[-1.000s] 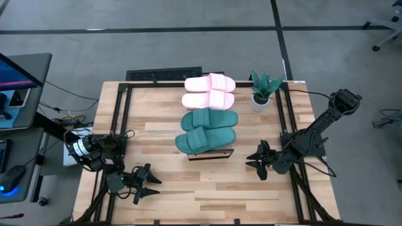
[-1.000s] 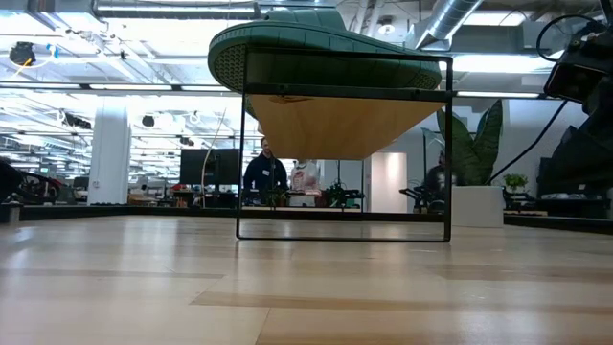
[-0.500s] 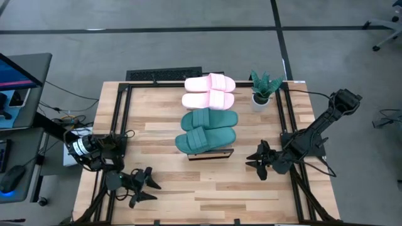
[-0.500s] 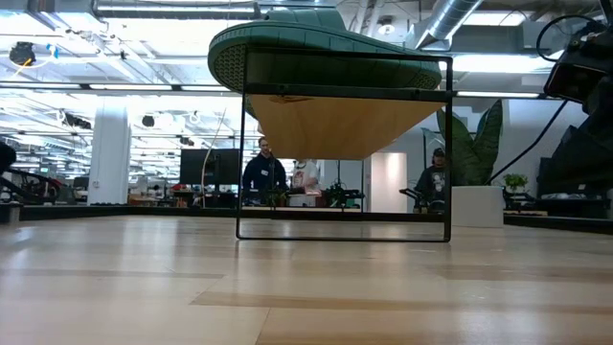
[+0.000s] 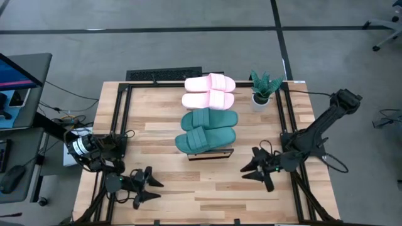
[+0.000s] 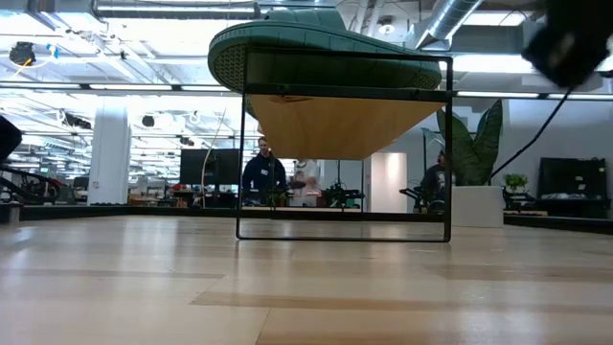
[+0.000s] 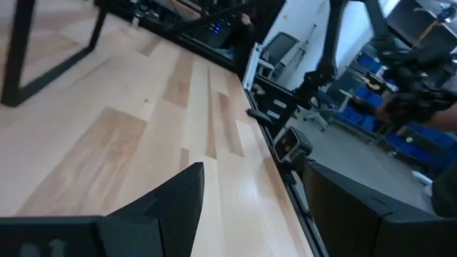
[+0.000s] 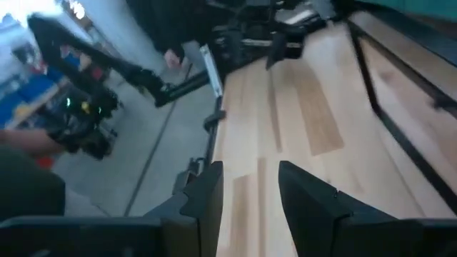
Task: Pick and place slides into the shelf
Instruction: Adjust the slides on the shelf
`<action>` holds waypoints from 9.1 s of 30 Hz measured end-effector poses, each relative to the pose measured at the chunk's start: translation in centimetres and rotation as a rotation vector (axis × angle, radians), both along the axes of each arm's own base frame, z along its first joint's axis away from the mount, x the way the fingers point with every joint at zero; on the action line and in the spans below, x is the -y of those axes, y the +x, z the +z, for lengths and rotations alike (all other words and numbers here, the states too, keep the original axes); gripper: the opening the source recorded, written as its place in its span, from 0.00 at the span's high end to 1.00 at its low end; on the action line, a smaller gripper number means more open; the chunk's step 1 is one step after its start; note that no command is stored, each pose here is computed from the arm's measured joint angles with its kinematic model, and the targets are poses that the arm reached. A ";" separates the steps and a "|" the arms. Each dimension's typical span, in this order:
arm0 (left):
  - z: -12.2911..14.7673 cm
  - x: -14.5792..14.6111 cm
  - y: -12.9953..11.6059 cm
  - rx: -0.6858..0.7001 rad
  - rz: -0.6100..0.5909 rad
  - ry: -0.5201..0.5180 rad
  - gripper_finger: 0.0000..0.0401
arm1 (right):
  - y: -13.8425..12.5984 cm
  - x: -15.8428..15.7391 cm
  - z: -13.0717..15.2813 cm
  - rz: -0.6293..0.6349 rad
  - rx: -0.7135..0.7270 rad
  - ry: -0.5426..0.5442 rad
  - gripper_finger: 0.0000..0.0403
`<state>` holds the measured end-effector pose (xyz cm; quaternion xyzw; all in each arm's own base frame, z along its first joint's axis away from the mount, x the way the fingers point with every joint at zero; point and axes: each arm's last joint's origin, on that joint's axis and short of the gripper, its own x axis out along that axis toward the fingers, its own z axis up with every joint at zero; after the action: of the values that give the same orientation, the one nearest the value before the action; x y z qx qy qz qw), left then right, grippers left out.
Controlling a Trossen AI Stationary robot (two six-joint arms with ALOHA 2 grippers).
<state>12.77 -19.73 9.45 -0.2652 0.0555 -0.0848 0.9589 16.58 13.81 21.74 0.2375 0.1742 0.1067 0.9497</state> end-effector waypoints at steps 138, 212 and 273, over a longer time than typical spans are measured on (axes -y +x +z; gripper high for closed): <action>-0.4 0.2 -0.1 -0.040 -0.072 -0.004 0.44 | 20.5 0.7 7.0 -0.593 -0.336 -0.289 0.68; 0.3 1.1 0.5 0.004 -0.020 -0.020 0.44 | 14.0 15.6 17.8 -1.137 -0.746 -0.542 0.68; 2.3 2.7 1.9 0.085 0.307 0.029 0.44 | 2.8 18.9 11.9 -0.616 -0.095 -0.385 0.68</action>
<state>14.69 -22.39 11.72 -0.2527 -0.0250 0.0524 0.9658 19.34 -5.05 33.64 0.1005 0.1554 -0.2302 0.9554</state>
